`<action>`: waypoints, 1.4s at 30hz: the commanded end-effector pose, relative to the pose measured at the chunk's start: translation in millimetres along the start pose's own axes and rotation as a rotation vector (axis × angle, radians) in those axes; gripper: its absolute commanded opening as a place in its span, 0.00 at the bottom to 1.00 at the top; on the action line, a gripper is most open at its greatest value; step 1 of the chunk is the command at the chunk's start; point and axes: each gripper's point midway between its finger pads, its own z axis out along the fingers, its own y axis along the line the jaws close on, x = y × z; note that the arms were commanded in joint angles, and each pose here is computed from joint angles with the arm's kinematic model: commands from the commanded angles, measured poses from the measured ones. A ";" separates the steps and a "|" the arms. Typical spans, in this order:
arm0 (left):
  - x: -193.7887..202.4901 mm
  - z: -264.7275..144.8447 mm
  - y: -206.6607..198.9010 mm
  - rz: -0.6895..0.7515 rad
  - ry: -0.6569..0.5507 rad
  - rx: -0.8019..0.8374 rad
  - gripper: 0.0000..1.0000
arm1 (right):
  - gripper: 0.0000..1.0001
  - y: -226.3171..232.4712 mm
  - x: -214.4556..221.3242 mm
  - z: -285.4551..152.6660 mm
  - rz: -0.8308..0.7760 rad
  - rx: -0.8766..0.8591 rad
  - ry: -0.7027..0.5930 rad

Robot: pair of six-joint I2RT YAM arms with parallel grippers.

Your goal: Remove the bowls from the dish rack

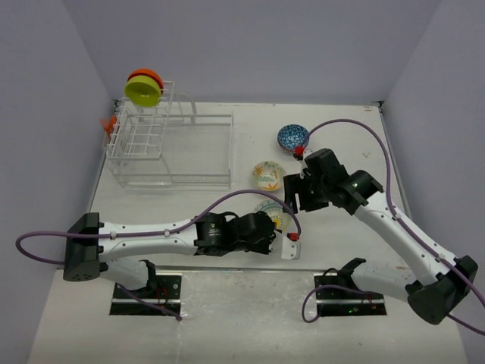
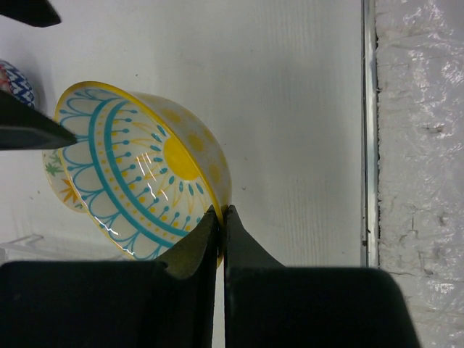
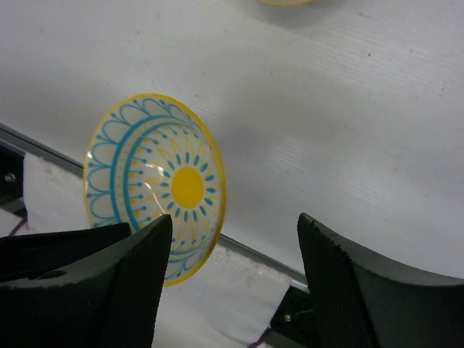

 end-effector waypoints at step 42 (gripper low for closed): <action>126.9 -301.4 181.8 -1.249 -0.316 -1.337 1.00 | 0.00 -64.7 -151.4 109.9 0.317 0.058 -0.412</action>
